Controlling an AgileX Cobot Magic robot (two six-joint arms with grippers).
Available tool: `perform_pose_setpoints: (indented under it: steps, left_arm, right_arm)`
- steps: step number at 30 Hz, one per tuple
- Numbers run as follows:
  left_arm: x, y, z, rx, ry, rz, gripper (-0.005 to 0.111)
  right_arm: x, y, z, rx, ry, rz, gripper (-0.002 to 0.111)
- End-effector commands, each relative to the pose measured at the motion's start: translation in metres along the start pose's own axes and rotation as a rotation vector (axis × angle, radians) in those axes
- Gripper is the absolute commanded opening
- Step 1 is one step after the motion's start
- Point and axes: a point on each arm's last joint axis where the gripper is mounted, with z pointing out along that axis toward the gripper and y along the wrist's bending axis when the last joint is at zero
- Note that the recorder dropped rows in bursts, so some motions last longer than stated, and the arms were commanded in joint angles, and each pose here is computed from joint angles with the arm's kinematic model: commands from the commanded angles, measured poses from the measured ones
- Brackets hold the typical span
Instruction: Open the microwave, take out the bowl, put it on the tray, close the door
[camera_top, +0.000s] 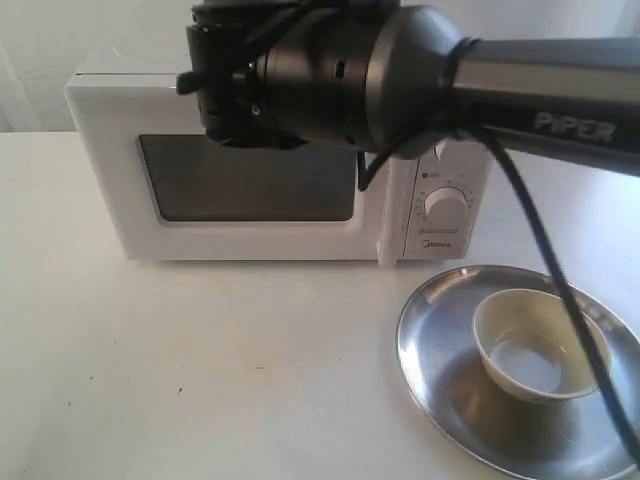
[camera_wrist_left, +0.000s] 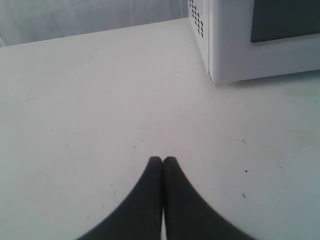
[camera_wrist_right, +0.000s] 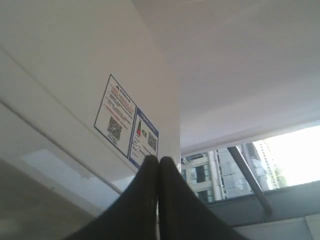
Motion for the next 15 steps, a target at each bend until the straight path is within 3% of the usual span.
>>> perform_pose_setpoints:
  steps: [1, 5, 6, 8, 12, 15]
  left_arm:
    - [0.001, 0.000, 0.000, 0.002, -0.001, -0.009, 0.000]
    - [0.001, 0.000, 0.000, 0.002, -0.001, -0.009, 0.000]
    - [0.001, 0.000, 0.000, 0.002, -0.001, -0.009, 0.000]
    - [0.001, 0.000, 0.000, 0.002, -0.001, -0.009, 0.000]
    - [0.001, 0.000, 0.000, 0.002, -0.001, -0.009, 0.000]
    - [0.001, 0.000, 0.000, 0.002, -0.001, -0.009, 0.000]
  right_arm:
    - [-0.012, -0.027, -0.062, -0.085, -0.114, 0.101, 0.000]
    - [-0.017, -0.057, -0.141, -0.331, -0.321, 0.239, 0.000]
    - [-0.010, -0.074, -0.179, -0.501, -0.450, 0.291, 0.000]
    - [0.010, -0.095, -0.221, -0.719, -0.618, 0.334, 0.000]
    - [0.079, -0.122, -0.248, -0.955, -0.749, 0.343, 0.000]
    - [0.123, -0.135, -0.240, -1.063, -0.715, 0.429, 0.000]
